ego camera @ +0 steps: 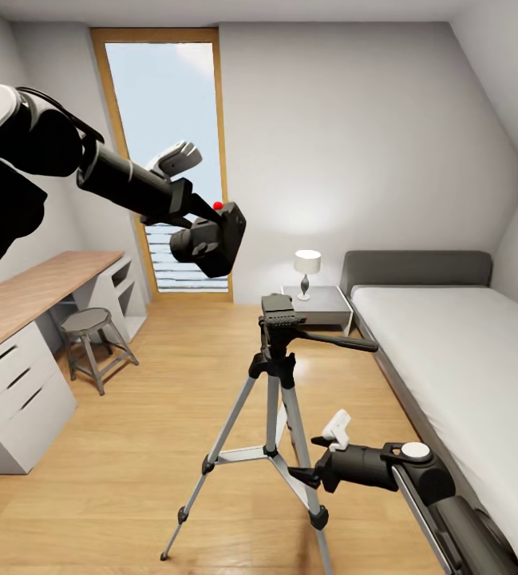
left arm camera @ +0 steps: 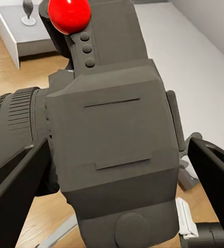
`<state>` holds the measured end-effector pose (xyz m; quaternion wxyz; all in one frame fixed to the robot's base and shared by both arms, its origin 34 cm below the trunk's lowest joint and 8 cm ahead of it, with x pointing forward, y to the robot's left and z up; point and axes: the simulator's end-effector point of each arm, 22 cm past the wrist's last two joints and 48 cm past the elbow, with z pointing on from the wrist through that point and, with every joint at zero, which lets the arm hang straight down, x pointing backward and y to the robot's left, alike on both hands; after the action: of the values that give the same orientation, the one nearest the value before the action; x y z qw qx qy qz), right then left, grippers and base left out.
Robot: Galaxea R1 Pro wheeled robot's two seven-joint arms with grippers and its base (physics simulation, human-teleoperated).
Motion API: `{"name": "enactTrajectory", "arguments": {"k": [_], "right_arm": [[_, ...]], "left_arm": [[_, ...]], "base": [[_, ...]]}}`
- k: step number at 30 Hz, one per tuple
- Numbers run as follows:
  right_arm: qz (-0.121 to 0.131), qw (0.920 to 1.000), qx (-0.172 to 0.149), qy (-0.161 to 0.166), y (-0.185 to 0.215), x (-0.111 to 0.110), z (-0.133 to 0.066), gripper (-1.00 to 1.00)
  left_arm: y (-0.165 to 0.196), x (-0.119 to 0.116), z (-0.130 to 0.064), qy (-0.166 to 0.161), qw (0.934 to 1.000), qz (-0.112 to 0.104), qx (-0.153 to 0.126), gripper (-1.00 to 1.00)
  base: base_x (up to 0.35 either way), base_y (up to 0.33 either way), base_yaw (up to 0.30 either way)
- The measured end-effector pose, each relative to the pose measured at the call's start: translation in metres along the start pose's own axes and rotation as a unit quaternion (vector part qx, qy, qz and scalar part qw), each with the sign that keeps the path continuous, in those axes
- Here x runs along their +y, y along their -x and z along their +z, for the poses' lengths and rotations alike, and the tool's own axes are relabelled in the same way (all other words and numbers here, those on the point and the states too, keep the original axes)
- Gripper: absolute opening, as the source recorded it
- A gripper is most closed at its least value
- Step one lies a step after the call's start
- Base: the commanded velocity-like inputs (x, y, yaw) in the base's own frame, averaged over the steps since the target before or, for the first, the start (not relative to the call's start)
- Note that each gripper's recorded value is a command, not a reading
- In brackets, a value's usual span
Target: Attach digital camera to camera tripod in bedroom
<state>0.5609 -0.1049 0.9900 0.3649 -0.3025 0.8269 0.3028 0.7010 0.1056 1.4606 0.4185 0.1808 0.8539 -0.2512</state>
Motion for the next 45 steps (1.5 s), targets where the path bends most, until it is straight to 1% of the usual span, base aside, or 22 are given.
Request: {"name": "enactTrajectory", "arguments": {"k": [4,8,10,11,15,21,35,45], "right_arm": [[0.0,1.0,-0.001,-0.002,0.002,-0.002,0.0,1.0],[0.0,0.9999,-0.002,-0.013,0.002,-0.006,0.0,1.0],[0.0,0.9995,-0.002,-0.031,0.002,-0.015,0.0,1.0],[0.0,0.9995,-0.002,-0.032,0.002,-0.015,0.0,1.0],[0.001,0.9983,-0.002,-0.058,0.002,-0.026,0.0,1.0],[-0.001,0.9974,-0.006,-0.072,0.003,-0.032,0.0,1.0],[-0.001,0.997,-0.006,-0.078,0.003,-0.034,0.001,1.0],[0.007,0.9971,-0.005,-0.075,0.001,-0.032,0.007,1.0]], "left_arm": [[-0.001,-0.001,0.001,-0.001,1.0,0.0,0.001,-1.0],[-0.001,-0.001,0.001,-0.001,1.0,0.0,0.002,-1.0],[-0.002,-0.001,0.002,-0.001,1.0,0.0,0.003,-1.0],[-0.002,-0.001,0.002,-0.001,1.0,0.0,0.003,-1.0],[-0.004,-0.001,0.004,0.0,1.0,0.001,0.005,-1.0],[-0.005,-0.001,0.005,0.001,1.0,0.002,0.007,-1.0],[-0.006,-0.001,0.006,0.001,1.0,0.002,0.008,-1.0],[-0.006,-0.002,0.006,0.0,1.0,0.003,0.009,-1.0]], "base": [[0.0,0.0,0.0],[0.0,0.0,0.0],[0.0,0.0,0.0],[0.0,0.0,0.0],[0.0,0.0,0.0],[0.0,0.0,0.0],[0.0,0.0,0.0],[0.0,0.0,0.0]]}}
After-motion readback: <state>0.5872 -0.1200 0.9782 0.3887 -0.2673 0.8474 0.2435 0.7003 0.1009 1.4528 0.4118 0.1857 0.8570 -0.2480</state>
